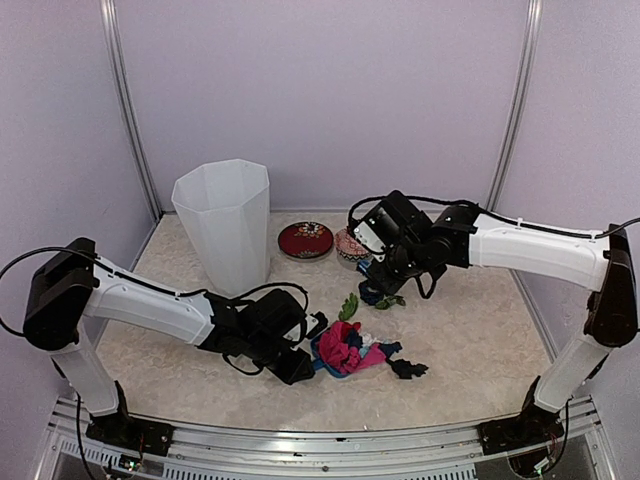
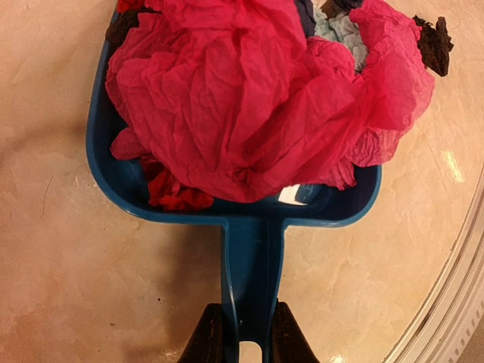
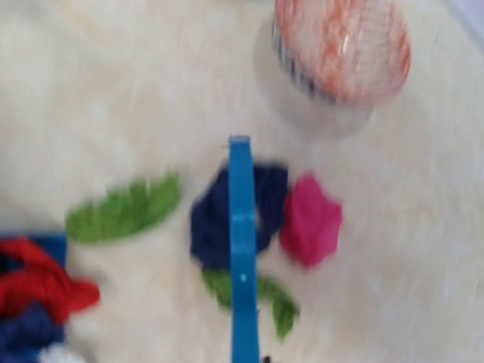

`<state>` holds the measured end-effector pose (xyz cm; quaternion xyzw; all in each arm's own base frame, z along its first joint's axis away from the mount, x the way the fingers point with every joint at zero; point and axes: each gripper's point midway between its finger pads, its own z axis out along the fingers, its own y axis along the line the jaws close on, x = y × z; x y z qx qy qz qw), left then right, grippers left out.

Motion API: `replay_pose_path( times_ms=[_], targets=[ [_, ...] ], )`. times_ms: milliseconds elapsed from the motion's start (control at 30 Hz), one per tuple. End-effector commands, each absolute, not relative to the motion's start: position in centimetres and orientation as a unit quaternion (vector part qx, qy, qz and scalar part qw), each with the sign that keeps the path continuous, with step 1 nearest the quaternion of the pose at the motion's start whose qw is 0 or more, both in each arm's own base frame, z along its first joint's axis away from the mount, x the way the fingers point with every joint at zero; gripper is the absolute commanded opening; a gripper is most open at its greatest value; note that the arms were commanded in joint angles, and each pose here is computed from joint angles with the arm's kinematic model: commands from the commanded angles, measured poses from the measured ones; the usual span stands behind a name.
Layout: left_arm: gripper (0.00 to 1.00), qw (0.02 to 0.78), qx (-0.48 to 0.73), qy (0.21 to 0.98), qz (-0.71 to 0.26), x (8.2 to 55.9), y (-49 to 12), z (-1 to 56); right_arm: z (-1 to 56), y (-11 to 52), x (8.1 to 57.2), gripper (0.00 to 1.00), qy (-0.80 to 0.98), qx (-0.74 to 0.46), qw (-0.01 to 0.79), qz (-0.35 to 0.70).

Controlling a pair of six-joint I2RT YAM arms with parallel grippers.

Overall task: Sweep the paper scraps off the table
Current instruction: Sweep the paper scraps into the dustpan.

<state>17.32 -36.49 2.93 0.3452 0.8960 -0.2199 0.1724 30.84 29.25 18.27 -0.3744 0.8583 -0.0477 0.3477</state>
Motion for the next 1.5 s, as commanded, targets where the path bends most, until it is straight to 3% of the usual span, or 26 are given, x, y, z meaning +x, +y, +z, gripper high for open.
replay_pose_path(
  times_ms=[0, 433, 1467],
  targets=[
    [0.00, 0.167, 0.320, 0.912, -0.195, 17.9, -34.6, 2.3, 21.2, 33.9, 33.2, 0.00, 0.815, -0.399, 0.420, 0.006],
    [0.00, 0.157, 0.307, 0.917, -0.200, 17.3, -33.7, 3.1, 15.0, 35.9, 36.7, 0.00, 0.794, -0.464, 0.392, -0.025],
    [0.00, 0.167, 0.298, 0.917, -0.204, 18.1, -34.2, 1.4, 14.8, 35.5, 24.0, 0.00, 0.830, -0.466, 0.288, 0.108]
  ],
)
